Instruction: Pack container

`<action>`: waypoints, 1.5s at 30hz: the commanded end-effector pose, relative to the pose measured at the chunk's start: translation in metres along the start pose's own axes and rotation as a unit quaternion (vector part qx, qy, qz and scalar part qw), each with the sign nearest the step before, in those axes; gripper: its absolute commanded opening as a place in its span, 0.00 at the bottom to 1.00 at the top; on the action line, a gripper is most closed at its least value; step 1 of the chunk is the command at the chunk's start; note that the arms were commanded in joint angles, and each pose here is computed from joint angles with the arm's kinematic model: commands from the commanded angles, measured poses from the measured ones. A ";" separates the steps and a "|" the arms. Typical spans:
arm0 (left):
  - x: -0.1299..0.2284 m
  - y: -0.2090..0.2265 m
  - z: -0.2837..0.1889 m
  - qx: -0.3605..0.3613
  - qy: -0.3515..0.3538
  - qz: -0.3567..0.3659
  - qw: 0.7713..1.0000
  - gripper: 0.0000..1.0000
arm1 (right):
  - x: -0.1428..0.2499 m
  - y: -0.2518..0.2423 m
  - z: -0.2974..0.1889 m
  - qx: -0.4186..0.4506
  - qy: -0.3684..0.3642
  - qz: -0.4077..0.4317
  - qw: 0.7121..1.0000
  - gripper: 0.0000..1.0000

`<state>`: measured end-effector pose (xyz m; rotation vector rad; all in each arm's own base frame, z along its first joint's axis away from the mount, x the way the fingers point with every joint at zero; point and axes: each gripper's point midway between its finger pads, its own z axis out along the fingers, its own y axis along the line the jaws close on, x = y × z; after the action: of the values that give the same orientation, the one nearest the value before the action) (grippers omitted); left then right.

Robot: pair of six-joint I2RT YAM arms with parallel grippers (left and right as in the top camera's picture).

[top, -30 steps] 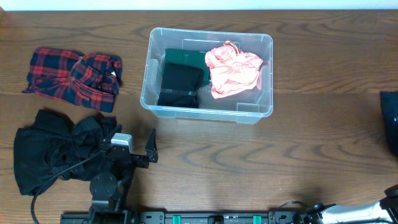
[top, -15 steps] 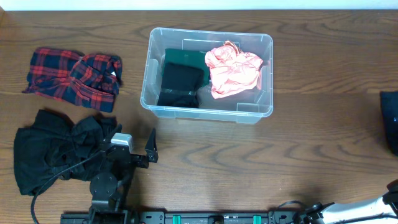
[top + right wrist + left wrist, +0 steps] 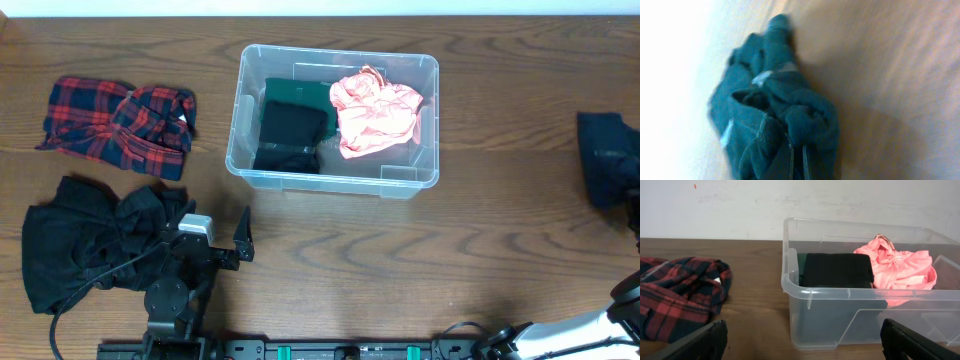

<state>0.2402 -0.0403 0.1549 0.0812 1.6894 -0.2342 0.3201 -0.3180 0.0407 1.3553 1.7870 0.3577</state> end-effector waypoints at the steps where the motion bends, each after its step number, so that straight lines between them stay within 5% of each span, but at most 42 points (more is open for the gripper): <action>1: 0.017 0.003 0.002 -0.003 0.020 -0.005 1.000 0.98 | 0.006 0.066 -0.024 -0.109 0.031 -0.002 0.994 0.01; 17: 0.017 0.003 0.002 -0.003 0.020 -0.005 1.000 0.98 | 0.053 0.263 -0.172 -0.352 0.077 -0.092 0.928 0.01; 26: 0.017 0.003 0.002 -0.003 0.020 -0.005 1.000 0.98 | 0.112 0.348 -0.249 -0.474 0.128 -0.110 0.864 0.01; 45: 0.017 0.003 0.002 -0.003 0.020 -0.005 1.000 0.98 | 0.267 0.361 -0.272 -0.473 0.398 -0.128 0.776 0.01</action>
<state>0.2402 -0.0403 0.1549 0.0812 1.6894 -0.2342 0.3385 0.1025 0.3305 0.2969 1.8608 1.5730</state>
